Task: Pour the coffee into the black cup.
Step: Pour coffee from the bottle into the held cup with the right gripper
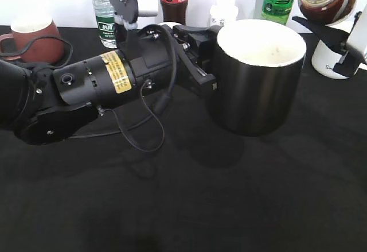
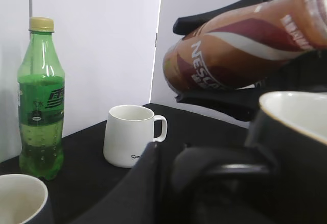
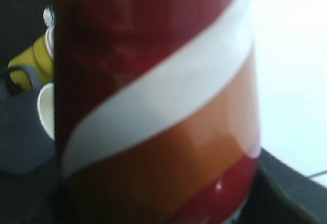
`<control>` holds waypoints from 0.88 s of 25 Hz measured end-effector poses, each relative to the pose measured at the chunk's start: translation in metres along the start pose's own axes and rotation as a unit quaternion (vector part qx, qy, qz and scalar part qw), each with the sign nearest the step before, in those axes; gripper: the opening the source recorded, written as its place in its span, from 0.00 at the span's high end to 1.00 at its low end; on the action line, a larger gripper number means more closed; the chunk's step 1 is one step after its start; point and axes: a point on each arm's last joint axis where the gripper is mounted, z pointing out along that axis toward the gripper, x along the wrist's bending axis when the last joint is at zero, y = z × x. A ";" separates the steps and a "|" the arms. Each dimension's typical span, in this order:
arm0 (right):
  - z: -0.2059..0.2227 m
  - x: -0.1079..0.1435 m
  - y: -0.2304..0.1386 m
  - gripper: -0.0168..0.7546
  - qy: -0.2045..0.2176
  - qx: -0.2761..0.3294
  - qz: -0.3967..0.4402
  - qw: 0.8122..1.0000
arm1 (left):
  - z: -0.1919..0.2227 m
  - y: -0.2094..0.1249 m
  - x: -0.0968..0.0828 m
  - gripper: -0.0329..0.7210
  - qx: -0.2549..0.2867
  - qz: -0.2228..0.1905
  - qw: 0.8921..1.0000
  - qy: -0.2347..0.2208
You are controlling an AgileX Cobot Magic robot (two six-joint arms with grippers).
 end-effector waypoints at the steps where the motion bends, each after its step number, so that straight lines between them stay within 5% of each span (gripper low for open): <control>1: 0.000 0.000 0.001 0.28 -0.001 -0.003 -0.009 1.000 | 0.000 0.000 0.000 0.86 0.001 0.001 1.000 -0.001; 22: 0.000 -0.002 0.001 0.28 -0.009 -0.004 -0.153 0.988 | 0.010 -0.012 -0.010 0.86 0.017 0.011 0.999 -0.037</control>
